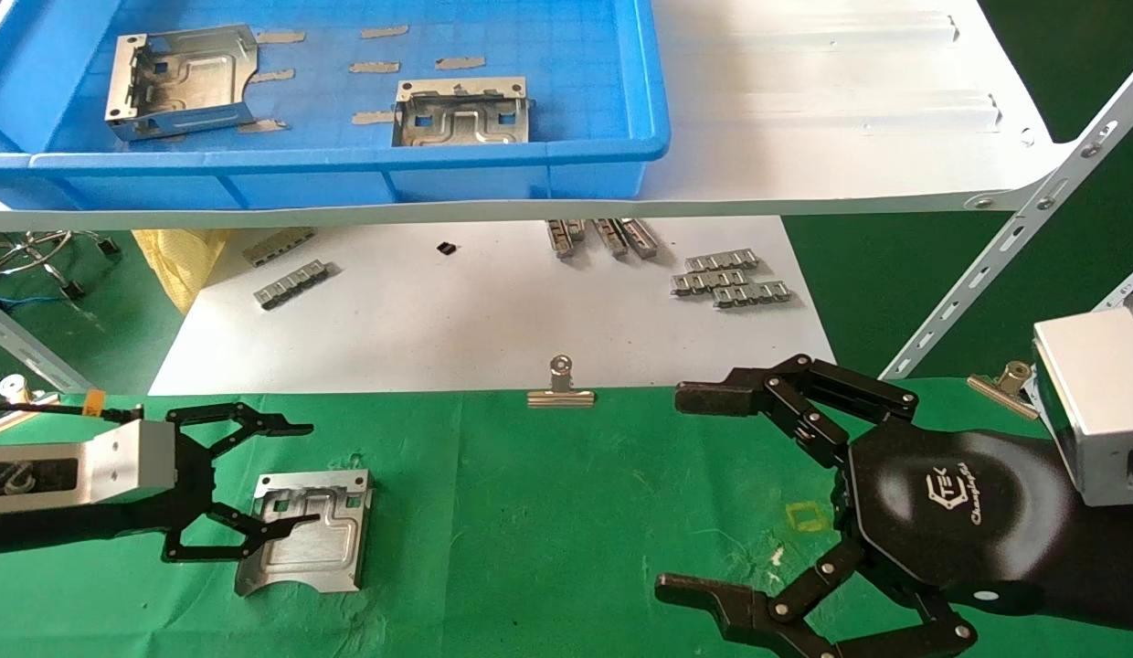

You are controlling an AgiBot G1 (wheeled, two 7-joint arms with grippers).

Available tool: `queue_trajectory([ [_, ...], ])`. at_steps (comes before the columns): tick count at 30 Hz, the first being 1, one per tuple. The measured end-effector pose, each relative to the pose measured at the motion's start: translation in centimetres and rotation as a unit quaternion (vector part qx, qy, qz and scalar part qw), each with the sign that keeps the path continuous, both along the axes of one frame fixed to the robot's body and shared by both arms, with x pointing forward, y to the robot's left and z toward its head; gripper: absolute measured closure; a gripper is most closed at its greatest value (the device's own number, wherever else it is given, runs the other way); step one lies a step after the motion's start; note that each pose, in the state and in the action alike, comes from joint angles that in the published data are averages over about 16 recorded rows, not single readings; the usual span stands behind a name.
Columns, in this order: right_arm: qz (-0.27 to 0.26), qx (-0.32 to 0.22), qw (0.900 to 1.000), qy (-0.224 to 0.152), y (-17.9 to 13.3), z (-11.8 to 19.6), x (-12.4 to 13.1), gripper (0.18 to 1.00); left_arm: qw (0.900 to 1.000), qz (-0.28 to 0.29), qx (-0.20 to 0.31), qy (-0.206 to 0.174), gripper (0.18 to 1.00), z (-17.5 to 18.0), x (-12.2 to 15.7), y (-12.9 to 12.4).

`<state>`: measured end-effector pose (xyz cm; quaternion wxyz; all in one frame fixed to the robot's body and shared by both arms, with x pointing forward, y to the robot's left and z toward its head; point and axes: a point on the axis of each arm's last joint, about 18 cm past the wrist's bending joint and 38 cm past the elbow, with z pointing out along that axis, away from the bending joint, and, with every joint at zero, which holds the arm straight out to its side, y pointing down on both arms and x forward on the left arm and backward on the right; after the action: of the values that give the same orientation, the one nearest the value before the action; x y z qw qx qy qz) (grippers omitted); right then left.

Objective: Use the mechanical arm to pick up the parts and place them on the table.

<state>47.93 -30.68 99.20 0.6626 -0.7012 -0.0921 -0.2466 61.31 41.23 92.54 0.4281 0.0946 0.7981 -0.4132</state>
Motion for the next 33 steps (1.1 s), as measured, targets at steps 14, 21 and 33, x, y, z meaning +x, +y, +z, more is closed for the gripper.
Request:
queue_trajectory([
  [14, 0.0, 0.0, 1.0, 0.0, 0.0, 0.0, 0.0, 0.178, 0.9991, -0.018, -0.038, 0.004, 0.257, 0.7, -0.3, -1.4],
  [21, 0.0, 0.0, 1.0, 0.0, 0.0, 0.0, 0.0, 0.178, 0.9965, -0.037, -0.074, 0.012, 0.202, 1.5, -0.9, -2.8],
  [33, 0.0, 0.0, 1.0, 0.0, 0.0, 0.0, 0.0, 0.178, 0.9884, -0.074, -0.13, 0.03, 0.184, 3.1, -2.9, -5.1],
])
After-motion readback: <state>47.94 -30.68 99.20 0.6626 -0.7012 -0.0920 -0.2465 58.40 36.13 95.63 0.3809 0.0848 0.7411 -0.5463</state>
